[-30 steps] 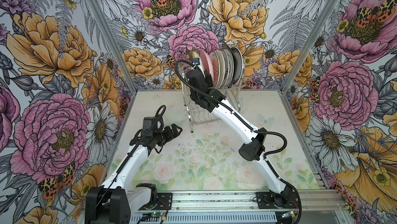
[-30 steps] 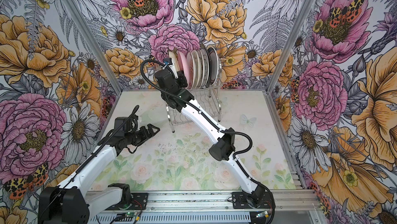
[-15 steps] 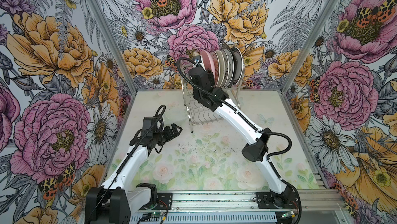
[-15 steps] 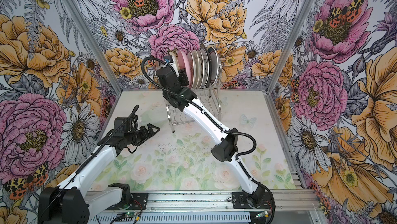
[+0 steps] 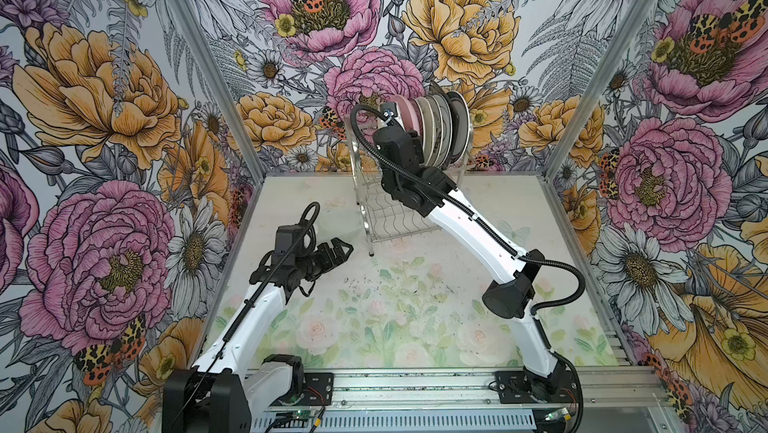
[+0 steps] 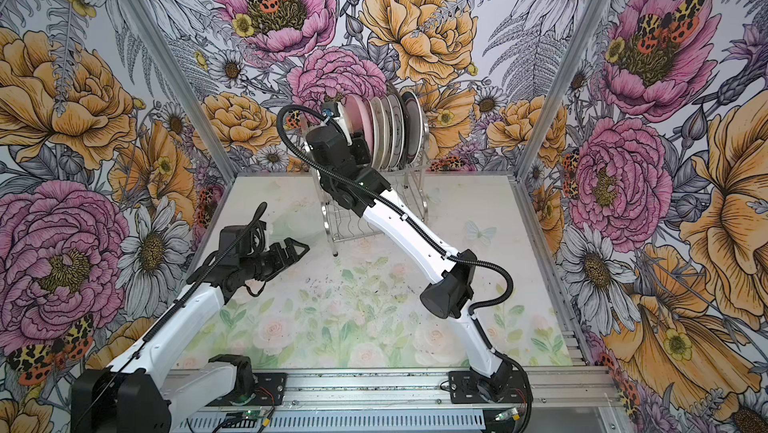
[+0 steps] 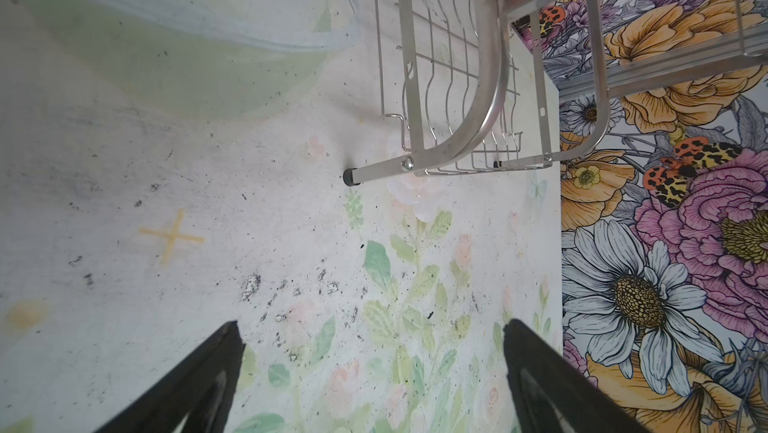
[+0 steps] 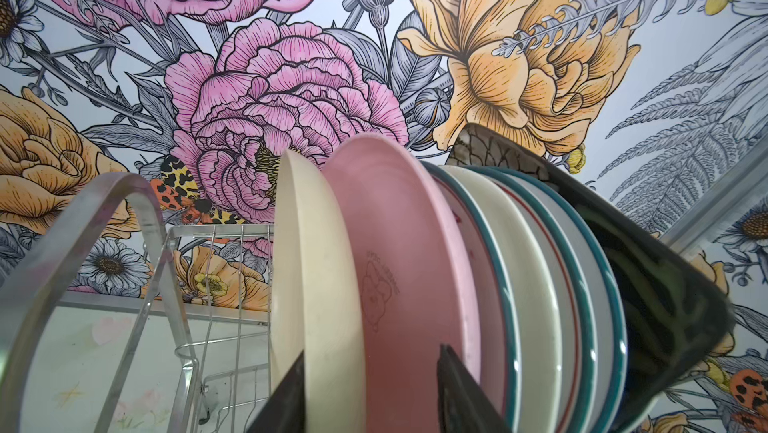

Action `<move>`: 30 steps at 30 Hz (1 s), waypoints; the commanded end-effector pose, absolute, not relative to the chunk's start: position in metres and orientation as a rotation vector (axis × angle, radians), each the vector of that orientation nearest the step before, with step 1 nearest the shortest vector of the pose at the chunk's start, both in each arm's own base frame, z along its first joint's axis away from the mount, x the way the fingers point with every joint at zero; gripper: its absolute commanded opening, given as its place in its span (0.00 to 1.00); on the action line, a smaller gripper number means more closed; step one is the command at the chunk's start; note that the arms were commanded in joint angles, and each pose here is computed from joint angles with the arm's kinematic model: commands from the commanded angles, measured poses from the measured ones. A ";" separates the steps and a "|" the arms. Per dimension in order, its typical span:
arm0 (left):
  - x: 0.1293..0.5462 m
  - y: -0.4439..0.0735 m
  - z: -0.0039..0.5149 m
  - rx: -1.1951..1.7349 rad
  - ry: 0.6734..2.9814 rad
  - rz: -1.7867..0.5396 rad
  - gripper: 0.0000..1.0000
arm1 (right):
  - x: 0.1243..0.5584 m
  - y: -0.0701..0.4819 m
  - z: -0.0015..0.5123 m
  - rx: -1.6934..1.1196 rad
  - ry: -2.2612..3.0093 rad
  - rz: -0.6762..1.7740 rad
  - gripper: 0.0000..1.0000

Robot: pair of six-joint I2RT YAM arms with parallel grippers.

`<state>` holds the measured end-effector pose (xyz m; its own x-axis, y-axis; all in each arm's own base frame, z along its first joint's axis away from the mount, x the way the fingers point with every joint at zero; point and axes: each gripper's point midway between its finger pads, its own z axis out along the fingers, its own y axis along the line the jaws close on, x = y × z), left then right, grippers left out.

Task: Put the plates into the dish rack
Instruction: 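Open and withdraw the right gripper from the rack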

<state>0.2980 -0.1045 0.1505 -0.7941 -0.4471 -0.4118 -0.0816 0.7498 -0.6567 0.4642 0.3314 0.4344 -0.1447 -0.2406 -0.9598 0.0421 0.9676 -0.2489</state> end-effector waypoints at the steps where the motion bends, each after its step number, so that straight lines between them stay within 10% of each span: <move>1: 0.298 -0.106 0.156 -0.399 2.352 -0.860 0.98 | 0.443 0.331 0.460 -0.142 1.675 -0.176 0.50; 30: 0.310 -0.086 0.201 -0.336 2.199 -0.690 0.99 | 0.345 0.222 0.413 -0.076 1.859 0.128 0.68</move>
<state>0.3010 -0.0946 0.1761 -0.7181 -0.4641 -0.5185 -0.0596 0.7834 -0.6187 0.3526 0.2354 0.4215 -0.2579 -0.0407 -0.9653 -0.1054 0.9943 -0.0137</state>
